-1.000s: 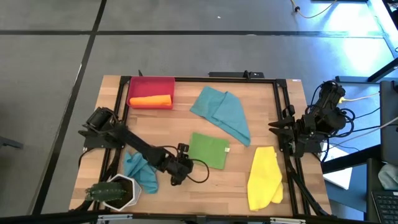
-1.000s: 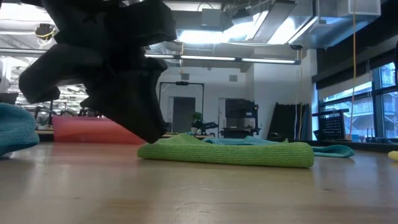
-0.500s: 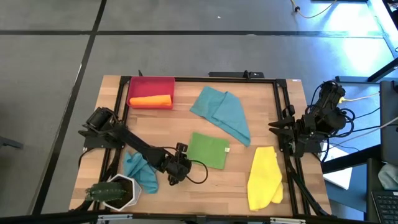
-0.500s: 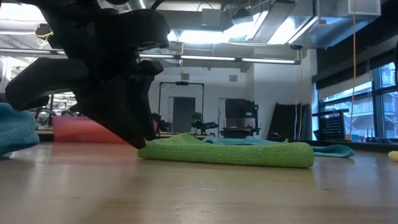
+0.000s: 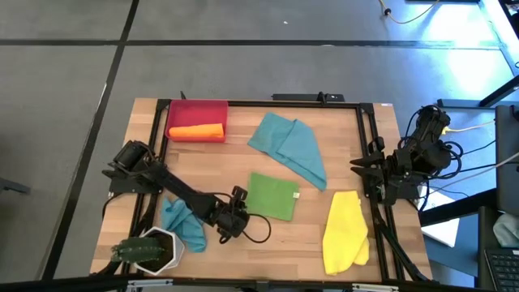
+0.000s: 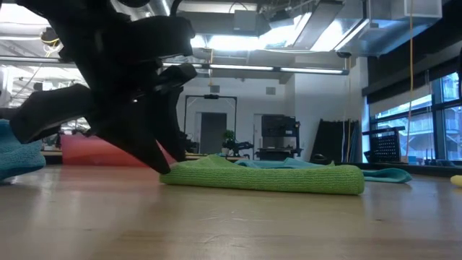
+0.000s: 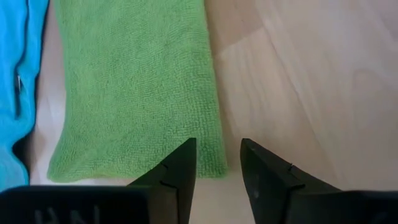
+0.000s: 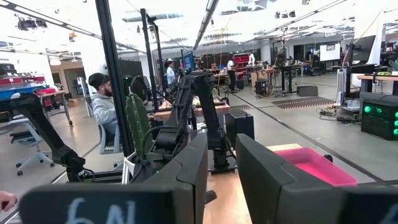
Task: Roll microfiber towels into tight, uniform cylinder then place into a basket
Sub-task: Roll the green microfiber towel
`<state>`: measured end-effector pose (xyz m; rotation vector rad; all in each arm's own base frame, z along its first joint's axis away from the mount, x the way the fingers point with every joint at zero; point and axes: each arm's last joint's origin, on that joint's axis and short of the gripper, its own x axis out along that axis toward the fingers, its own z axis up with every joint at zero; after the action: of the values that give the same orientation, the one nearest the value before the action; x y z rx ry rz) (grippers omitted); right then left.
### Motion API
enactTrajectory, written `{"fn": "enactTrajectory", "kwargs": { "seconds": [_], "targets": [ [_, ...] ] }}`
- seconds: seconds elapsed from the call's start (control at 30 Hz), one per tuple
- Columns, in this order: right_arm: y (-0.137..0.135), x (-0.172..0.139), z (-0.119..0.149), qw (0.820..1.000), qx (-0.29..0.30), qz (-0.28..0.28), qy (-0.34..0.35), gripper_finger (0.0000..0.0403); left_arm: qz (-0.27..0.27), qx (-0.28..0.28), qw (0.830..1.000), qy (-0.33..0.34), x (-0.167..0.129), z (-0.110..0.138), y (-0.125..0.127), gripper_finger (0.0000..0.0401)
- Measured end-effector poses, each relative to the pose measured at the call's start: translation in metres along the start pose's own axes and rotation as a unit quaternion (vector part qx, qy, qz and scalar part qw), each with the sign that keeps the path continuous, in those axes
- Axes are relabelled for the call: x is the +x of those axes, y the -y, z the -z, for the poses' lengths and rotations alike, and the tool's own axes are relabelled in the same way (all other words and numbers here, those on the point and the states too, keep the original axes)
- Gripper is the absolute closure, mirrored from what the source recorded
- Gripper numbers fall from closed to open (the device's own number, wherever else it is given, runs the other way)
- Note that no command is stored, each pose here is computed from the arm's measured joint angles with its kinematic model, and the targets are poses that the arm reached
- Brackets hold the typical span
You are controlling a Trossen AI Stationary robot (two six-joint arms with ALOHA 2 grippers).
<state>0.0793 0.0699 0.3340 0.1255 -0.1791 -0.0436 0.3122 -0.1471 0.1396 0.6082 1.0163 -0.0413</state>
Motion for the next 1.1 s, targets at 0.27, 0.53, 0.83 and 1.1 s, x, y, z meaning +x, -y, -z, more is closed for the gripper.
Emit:
{"fn": "enactTrajectory", "kwargs": {
  "seconds": [0.27, 0.53, 0.83, 1.1],
  "targets": [
    [0.000, 0.000, 0.000, 1.000, 0.000, 0.000, 0.000, 0.0317, 0.000, -0.020, 1.000, -0.002, 0.003, 0.000, -0.005, 0.0243],
    [0.000, 0.000, 0.000, 1.000, 0.000, 0.000, 0.000, 0.0317, -0.008, -0.023, 1.000, -0.004, 0.003, 0.001, -0.006, 0.0199],
    [0.000, 0.000, 0.000, 1.000, 0.000, 0.000, 0.000, 0.0317, -0.017, -0.007, 1.000, -0.012, 0.003, 0.002, -0.006, 0.0195],
    [0.000, 0.000, 0.000, 1.000, 0.000, 0.000, 0.000, 0.0317, -0.020, 0.000, 0.999, -0.026, 0.007, 0.013, -0.003, 0.0195]
  ]
}}
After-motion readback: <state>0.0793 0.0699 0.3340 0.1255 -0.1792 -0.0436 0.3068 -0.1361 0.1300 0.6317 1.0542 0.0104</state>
